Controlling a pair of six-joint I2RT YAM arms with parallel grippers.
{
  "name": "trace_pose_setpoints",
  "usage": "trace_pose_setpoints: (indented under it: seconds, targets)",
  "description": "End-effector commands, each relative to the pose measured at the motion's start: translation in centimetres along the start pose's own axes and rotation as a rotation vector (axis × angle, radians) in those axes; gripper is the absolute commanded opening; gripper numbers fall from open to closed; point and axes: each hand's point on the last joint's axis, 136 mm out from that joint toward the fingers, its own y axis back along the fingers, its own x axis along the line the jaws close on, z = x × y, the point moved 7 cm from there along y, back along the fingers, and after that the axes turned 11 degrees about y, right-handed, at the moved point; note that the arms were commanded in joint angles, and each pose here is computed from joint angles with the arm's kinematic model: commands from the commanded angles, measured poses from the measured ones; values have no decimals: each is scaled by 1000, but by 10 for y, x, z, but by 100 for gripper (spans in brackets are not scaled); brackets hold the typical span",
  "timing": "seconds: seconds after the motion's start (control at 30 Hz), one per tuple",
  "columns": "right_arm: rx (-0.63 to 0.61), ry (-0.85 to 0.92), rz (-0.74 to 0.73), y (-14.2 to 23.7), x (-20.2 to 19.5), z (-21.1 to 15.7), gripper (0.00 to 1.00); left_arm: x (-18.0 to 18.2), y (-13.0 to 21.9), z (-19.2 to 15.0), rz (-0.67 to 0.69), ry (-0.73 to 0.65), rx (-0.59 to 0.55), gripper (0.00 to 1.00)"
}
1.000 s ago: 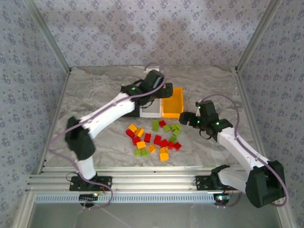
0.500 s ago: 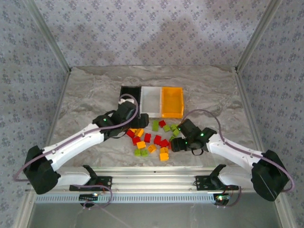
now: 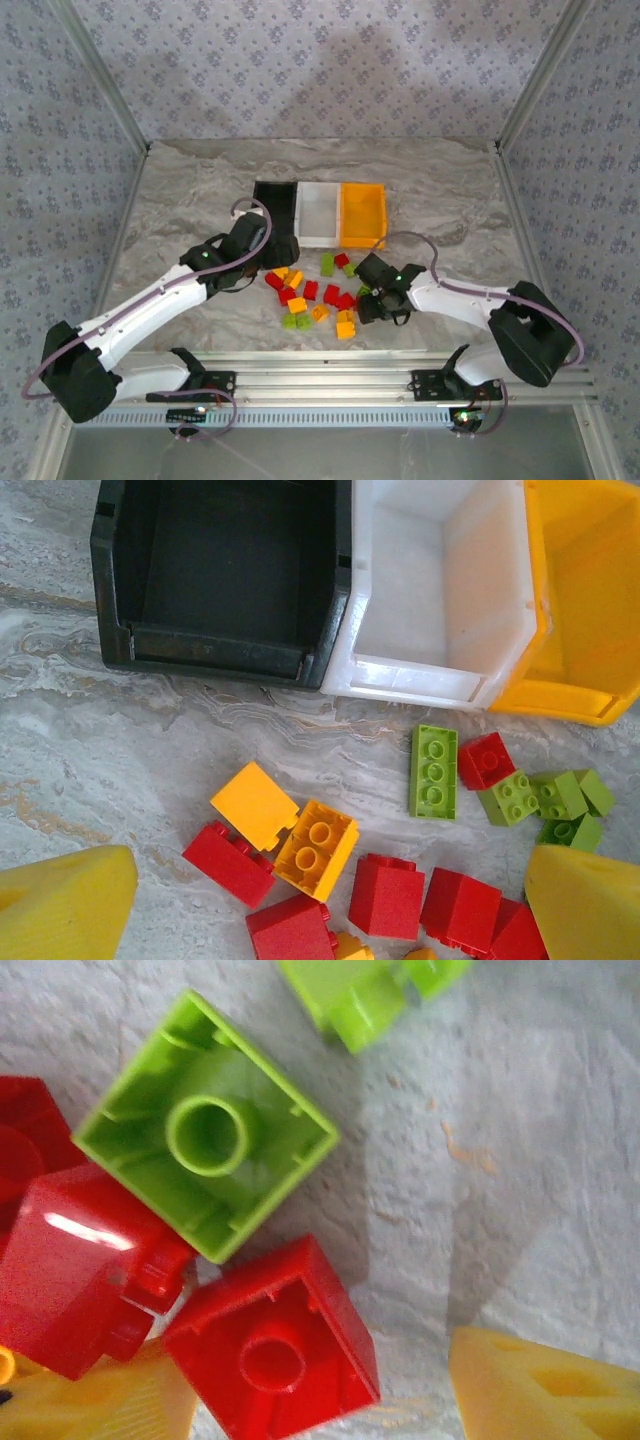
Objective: Sort the legos into containers by color
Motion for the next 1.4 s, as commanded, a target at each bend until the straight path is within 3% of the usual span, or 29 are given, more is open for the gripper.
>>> trace_pose_setpoints:
  seconds: [0.0,0.1,0.43,0.57,0.73,0.97,1.17,1.37]
  targets:
    - [-38,31,-14,2,2,15,66,5,-1,-4,14,17,25,99]
    - [-34,42,-13,0,2,18,64,7,-2,-5,17,18,28,99]
    - [1,31,-15,-4,-3,5,41,12,-2,-8,29,39,36,100]
    - [-25,18,-22,12,-6,3,32,14,4,-4,29,47,7,100]
    - [-86,6,-13,49,-9,9,30,22,15,1,50,59,-55,100]
    - [-312,-60,10,94,-25,99,30,39,18,-1,64,61,-123,100]
    - [-392,-150,-9,77,-52,188,29,54,18,-6,65,119,-135,100]
    - [-346,-245,-43,38,-83,224,34,70,8,-13,130,110,-78,99]
